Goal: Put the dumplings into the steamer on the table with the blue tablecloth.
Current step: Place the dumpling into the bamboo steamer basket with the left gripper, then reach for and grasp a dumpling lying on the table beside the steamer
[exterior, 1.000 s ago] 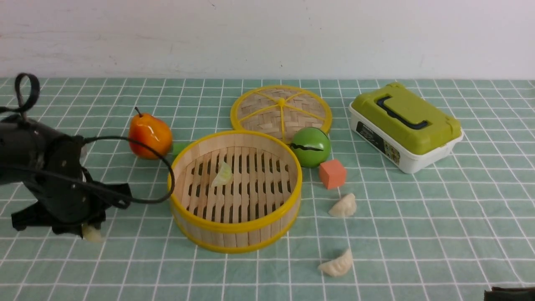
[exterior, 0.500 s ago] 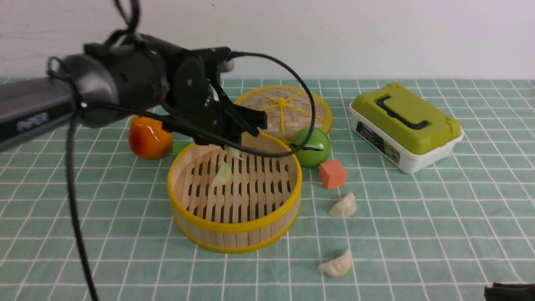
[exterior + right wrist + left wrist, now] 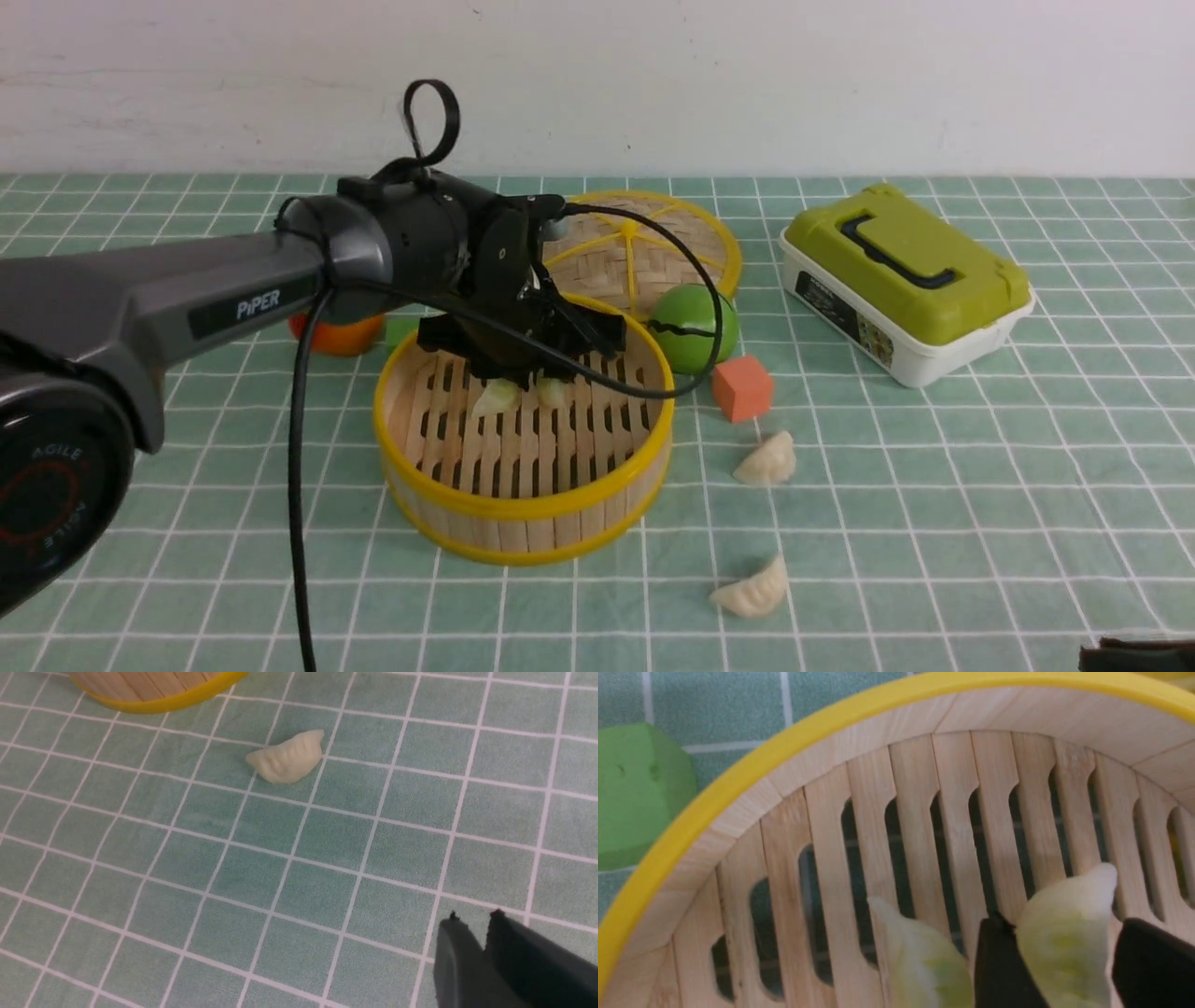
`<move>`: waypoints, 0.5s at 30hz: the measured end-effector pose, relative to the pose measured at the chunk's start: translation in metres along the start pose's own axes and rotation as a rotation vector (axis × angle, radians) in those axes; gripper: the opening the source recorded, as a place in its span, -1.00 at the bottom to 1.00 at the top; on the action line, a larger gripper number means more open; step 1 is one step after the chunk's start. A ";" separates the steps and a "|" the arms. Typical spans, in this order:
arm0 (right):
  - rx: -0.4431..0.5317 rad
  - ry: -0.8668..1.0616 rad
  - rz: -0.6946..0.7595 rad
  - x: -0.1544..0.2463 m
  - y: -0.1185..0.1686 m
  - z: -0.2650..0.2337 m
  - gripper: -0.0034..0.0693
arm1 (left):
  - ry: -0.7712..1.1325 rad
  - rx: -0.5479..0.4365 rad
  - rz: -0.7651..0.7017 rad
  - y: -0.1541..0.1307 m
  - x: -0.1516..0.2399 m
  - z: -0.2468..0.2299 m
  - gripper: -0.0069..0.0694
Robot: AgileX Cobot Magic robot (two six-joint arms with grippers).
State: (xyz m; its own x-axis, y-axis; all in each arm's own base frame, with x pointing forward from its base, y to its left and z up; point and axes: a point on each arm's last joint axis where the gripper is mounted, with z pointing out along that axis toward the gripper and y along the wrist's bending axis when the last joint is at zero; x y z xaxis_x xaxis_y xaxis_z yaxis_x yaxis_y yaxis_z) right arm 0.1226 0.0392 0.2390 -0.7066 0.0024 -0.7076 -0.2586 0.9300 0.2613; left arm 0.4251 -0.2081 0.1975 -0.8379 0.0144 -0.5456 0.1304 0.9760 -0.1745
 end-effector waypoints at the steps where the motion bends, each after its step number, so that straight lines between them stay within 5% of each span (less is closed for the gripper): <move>1: 0.000 0.000 0.003 0.001 0.000 0.000 -0.64 | 0.003 0.000 0.001 0.000 0.000 -0.001 0.13; 5: -0.004 -0.004 0.046 0.000 0.000 0.001 -0.59 | 0.063 -0.029 0.009 0.000 -0.005 -0.025 0.21; 8: -0.022 0.019 0.070 -0.006 0.002 0.002 -0.45 | 0.082 -0.047 0.058 0.000 -0.013 -0.070 0.08; 15: -0.071 0.128 0.153 -0.042 0.002 0.027 0.05 | -0.139 0.023 0.158 0.007 -0.014 -0.240 -0.86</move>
State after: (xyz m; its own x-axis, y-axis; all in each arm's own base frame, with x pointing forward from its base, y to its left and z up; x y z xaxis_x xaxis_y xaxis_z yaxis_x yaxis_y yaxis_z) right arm 0.1698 0.0509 0.2514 -0.8180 0.0909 -0.5680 -0.1841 0.8941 0.4082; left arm 0.3110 -0.1497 0.4005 -0.7254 0.1349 -0.6750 0.2678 0.9587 -0.0962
